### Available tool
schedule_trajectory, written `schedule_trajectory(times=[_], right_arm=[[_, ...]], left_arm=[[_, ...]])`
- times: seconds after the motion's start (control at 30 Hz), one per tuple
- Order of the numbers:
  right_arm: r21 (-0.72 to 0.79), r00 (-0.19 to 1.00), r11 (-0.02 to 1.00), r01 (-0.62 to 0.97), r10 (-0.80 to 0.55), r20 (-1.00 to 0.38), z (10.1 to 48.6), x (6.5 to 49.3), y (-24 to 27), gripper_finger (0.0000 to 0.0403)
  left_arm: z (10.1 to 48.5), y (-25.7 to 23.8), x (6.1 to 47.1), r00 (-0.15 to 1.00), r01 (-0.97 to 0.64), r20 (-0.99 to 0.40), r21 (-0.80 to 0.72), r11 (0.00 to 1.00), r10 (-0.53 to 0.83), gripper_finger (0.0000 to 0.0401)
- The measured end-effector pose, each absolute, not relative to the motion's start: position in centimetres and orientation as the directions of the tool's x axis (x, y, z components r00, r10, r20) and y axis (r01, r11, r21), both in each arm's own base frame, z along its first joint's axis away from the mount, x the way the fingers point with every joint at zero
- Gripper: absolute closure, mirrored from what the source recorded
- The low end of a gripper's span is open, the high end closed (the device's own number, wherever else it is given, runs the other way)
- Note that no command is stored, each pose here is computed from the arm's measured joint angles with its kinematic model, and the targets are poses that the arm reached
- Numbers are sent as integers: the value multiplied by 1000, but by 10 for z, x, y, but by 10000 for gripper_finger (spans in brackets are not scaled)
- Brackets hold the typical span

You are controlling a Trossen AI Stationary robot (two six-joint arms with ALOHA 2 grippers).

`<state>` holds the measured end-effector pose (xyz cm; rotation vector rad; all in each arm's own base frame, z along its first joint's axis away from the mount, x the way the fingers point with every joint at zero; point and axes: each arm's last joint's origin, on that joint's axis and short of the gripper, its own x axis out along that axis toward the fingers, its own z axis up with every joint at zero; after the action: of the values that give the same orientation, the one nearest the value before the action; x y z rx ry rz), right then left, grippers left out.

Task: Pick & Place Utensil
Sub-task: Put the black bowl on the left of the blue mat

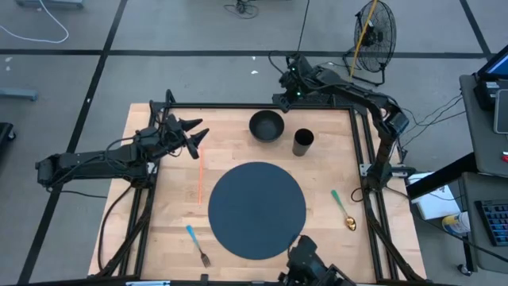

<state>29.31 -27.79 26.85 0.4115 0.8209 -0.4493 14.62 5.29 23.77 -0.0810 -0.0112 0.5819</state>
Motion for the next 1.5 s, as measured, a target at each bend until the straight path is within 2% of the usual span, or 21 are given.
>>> schedule_trajectory(times=[0.33, 0.7, 0.8, 1.07, 1.5], right_arm=[[188, 599, 828, 528, -207, -773, 264, 301, -274, 194], [198, 559, 817, 541, -174, -811, 234, 318, -274, 191], [164, 547, 816, 554, -208, -811, 236, 319, -274, 193], [183, 512, 793, 582, -183, -839, 232, 316, -271, 198], [140, 466, 775, 617, -216, -858, 231, 323, -261, 195]], left_arm=[[233, 53, 146, 835, -551, -62, -67, 832, 547, 169], [231, 52, 146, 835, -549, -75, -70, 833, 545, 169], [231, 52, 146, 835, -550, -78, -69, 833, 545, 169], [231, 52, 146, 835, -550, -78, -68, 832, 545, 169], [231, 52, 146, 835, -550, -77, -68, 832, 545, 169]])
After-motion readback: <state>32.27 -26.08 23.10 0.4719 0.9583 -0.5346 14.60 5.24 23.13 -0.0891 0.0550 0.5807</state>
